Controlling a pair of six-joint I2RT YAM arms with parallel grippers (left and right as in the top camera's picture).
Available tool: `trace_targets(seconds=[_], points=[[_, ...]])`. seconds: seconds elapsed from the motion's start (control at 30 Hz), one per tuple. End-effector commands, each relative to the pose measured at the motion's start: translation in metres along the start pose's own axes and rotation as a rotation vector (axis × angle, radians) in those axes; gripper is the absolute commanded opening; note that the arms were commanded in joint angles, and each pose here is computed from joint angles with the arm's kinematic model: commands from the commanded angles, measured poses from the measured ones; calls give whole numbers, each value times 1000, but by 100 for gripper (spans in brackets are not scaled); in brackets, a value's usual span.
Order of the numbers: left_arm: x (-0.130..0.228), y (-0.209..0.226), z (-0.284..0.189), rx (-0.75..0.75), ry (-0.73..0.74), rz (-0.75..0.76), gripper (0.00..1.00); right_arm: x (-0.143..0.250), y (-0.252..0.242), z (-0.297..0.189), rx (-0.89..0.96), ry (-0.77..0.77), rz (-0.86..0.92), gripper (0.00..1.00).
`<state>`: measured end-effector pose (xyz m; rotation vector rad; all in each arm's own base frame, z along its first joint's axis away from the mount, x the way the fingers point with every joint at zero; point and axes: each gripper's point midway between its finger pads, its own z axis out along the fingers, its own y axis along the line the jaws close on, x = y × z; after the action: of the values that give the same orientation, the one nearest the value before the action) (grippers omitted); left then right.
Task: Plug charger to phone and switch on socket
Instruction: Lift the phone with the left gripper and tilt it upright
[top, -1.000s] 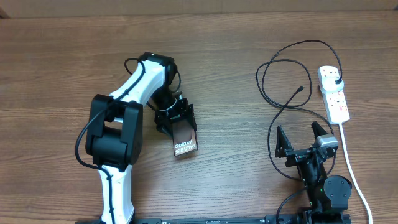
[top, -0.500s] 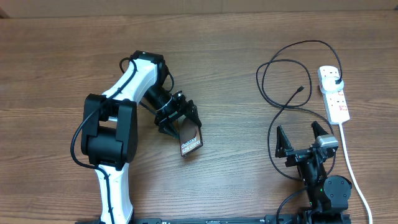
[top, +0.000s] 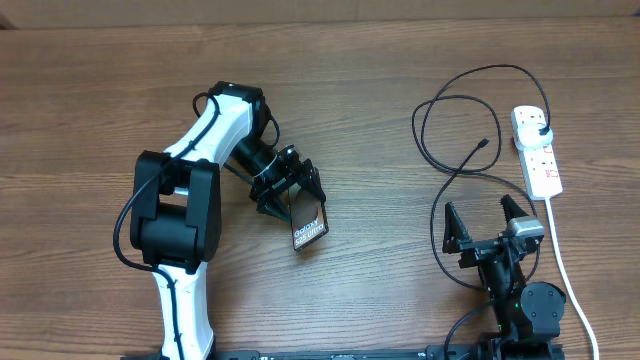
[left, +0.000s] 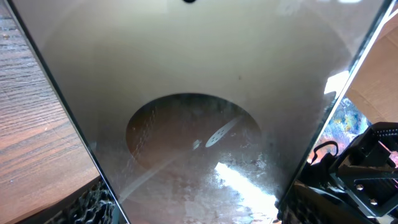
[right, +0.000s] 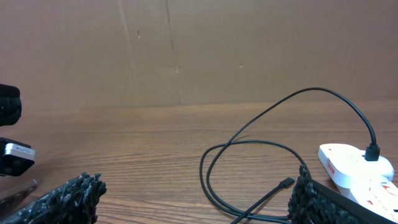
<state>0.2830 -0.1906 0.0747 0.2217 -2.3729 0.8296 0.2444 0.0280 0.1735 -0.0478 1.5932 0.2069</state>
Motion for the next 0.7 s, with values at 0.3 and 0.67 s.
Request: trace_targets(seconds=[0.3,0.67], points=[[9,-26,-9,157,39,60,60,1,0,0,1,-7,-2,100],[7,-23,-38,293,23,27,59,1,0,0,1,-7,-2,100]])
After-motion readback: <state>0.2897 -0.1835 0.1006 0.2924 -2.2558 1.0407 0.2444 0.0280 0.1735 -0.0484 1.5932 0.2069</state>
